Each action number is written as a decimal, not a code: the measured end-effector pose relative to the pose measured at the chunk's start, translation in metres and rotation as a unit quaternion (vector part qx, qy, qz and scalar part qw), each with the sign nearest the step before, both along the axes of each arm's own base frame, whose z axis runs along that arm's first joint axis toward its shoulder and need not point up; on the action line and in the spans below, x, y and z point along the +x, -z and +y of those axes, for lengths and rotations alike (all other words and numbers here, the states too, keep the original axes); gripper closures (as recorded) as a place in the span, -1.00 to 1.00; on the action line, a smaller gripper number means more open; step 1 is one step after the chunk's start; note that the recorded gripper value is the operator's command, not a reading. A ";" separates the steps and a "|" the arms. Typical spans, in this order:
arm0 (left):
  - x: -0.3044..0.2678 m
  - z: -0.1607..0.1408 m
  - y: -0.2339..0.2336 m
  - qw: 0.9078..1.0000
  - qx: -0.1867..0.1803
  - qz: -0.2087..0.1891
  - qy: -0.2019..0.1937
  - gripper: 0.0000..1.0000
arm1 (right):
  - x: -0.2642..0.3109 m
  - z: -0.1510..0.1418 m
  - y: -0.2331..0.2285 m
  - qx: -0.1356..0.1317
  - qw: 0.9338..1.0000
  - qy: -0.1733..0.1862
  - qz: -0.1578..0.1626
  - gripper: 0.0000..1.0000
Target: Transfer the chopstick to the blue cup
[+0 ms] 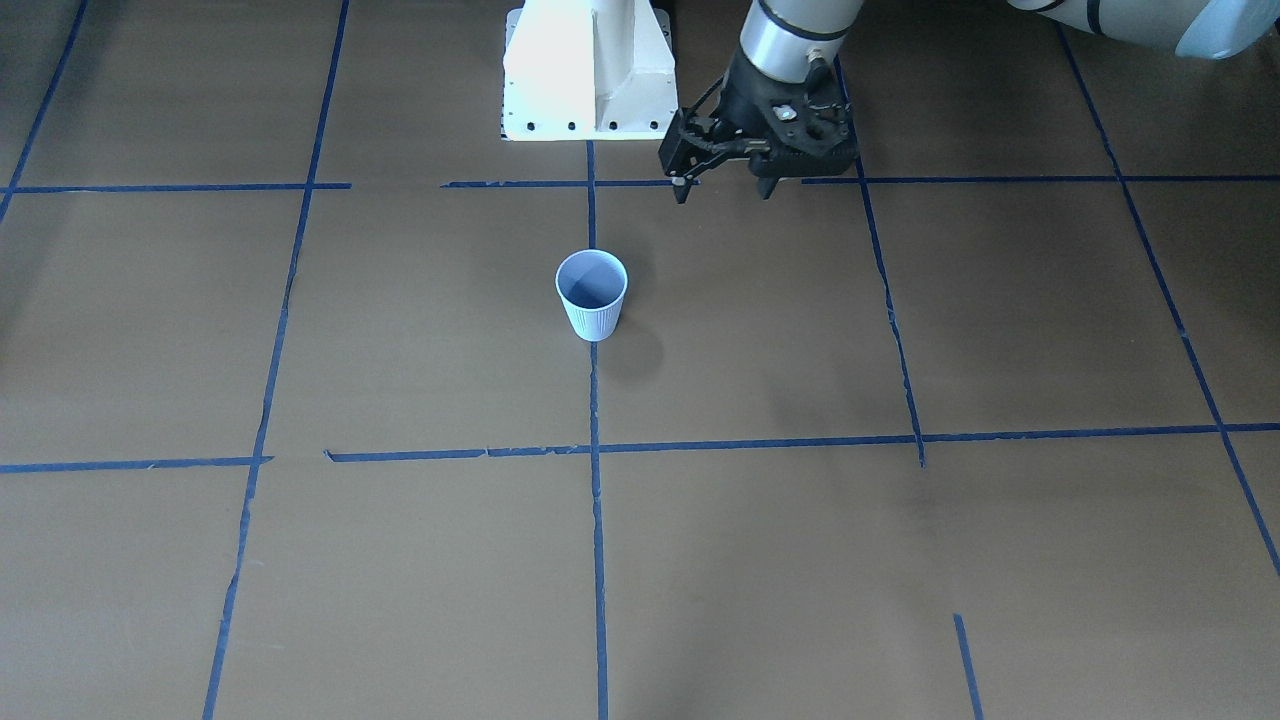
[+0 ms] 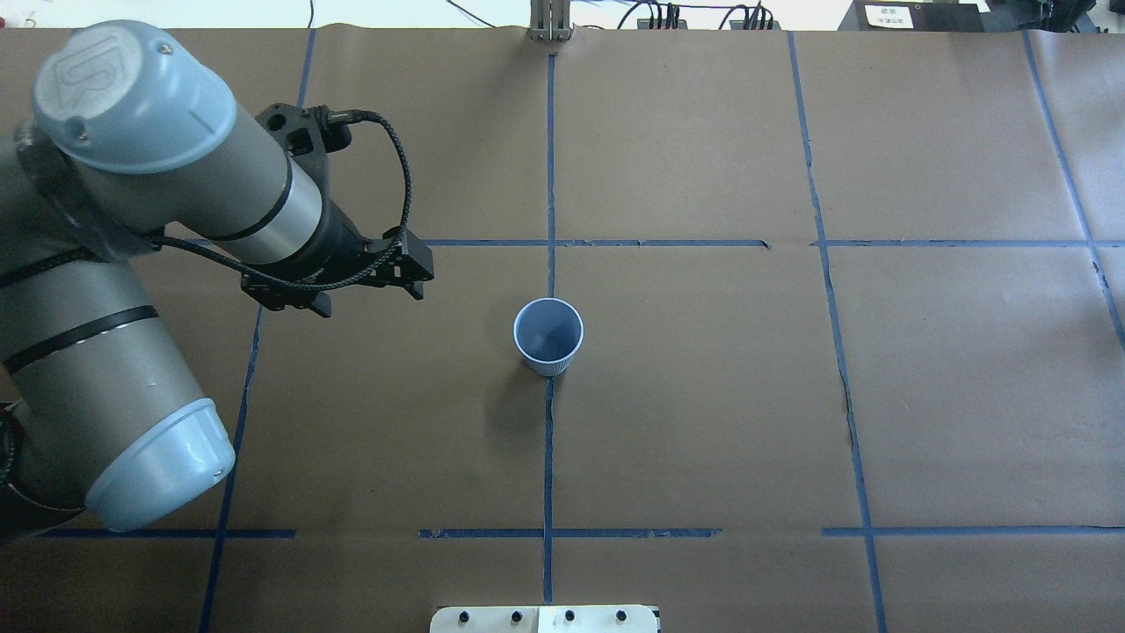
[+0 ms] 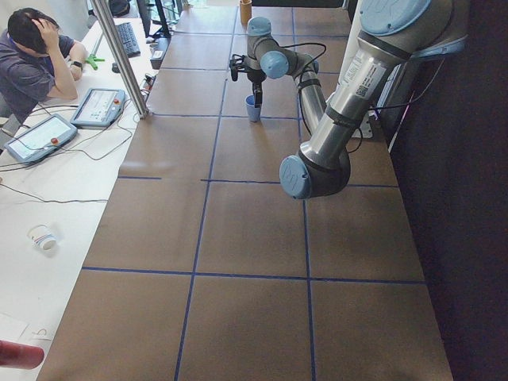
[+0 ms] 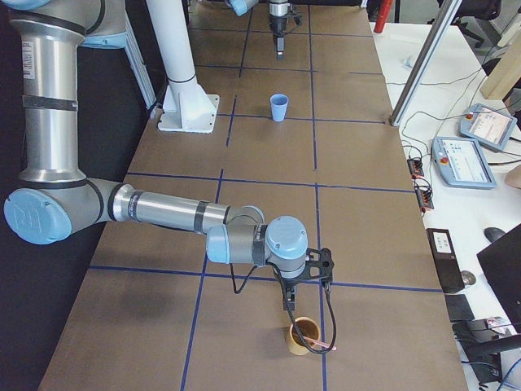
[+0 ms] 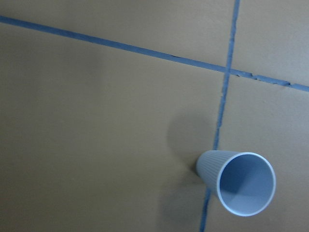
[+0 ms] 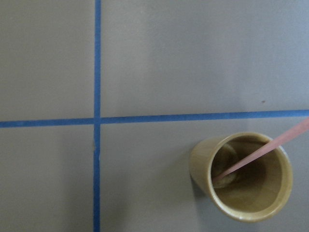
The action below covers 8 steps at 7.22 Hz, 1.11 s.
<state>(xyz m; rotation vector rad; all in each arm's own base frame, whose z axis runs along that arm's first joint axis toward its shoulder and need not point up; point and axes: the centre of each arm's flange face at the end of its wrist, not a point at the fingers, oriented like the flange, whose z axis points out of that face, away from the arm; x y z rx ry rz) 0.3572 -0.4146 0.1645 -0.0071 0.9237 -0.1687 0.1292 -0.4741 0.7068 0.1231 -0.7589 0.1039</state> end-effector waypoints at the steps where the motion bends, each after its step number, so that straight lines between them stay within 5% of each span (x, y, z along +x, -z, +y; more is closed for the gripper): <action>1: -0.014 0.001 -0.009 1.000 0.004 -0.006 0.001 -1.00 | 0.012 -0.006 -0.013 0.003 1.000 -0.012 0.005 -1.00; 5: -0.029 0.007 -0.015 1.000 0.004 -0.014 0.002 -1.00 | 0.029 -0.005 -0.068 0.005 0.995 -0.097 0.030 -1.00; 8: -0.029 0.007 -0.016 1.000 0.002 -0.015 0.002 -1.00 | 0.036 -0.022 -0.078 -0.018 0.988 -0.145 0.047 -1.00</action>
